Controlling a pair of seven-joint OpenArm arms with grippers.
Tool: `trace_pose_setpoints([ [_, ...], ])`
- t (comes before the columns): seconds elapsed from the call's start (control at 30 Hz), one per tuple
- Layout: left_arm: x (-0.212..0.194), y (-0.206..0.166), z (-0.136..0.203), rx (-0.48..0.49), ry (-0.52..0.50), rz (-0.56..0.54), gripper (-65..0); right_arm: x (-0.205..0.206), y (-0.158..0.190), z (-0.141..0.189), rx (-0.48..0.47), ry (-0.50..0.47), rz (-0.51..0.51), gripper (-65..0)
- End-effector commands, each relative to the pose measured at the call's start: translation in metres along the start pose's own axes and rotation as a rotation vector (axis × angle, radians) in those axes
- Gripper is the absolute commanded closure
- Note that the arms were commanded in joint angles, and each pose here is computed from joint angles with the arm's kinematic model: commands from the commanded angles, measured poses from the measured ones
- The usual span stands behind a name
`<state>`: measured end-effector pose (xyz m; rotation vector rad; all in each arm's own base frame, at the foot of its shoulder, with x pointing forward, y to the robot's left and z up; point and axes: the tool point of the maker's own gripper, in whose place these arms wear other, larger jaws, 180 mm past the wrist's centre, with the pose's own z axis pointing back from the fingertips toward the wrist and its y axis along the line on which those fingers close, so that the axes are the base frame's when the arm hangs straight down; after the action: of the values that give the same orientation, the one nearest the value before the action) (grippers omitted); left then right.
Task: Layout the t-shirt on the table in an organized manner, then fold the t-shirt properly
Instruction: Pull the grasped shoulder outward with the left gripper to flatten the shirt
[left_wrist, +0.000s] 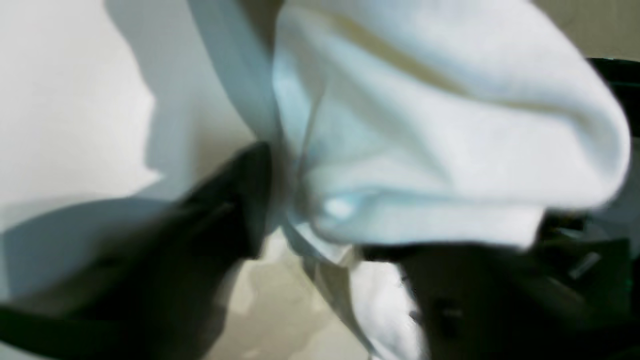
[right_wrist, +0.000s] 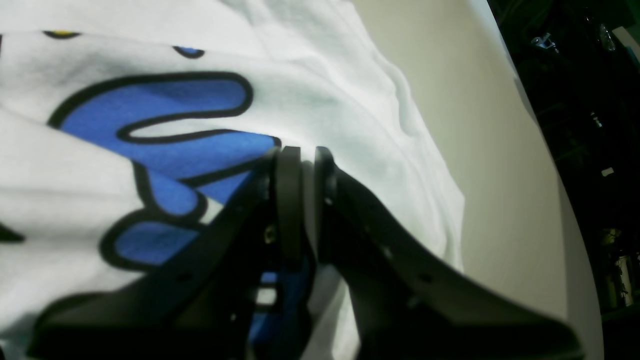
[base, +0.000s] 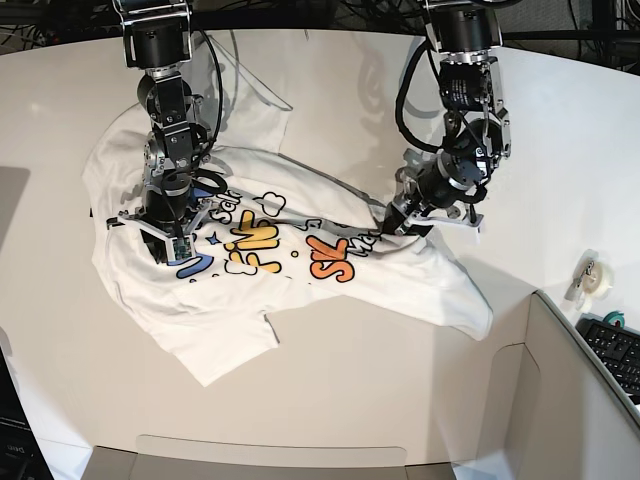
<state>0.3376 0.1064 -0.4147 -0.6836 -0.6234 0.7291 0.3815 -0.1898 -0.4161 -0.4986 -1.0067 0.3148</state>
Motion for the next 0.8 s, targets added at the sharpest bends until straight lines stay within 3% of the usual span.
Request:
trace_pose_setpoints([
  [0.0,-0.003,0.01,0.001,0.046,0.013,-0.002,-12.8,-0.059,0.03,0.013,0.12,0.221,0.017,-5.2],
  [0.07,-0.002,0.009,0.001,0.042,0.01,-0.011,-1.6,-0.059,0.029,0.013,0.119,0.221,0.018,-5.2],
  [0.1,-0.001,0.009,0.001,0.041,0.009,-0.013,0.0,-0.059,0.029,0.013,0.119,0.221,0.018,-5.2],
  [0.27,0.021,0.006,0.015,0.041,-0.038,-0.068,0.0,-0.059,0.029,0.013,0.119,0.221,0.018,-5.2],
  [0.5,0.07,-0.003,0.052,0.045,-0.145,-0.223,0.0,-0.059,0.029,0.013,0.119,0.221,0.018,-5.2],
  [0.77,0.076,-0.013,0.074,0.103,-0.078,-0.374,0.0,-0.059,0.029,0.012,0.119,0.221,0.018,-5.2],
])
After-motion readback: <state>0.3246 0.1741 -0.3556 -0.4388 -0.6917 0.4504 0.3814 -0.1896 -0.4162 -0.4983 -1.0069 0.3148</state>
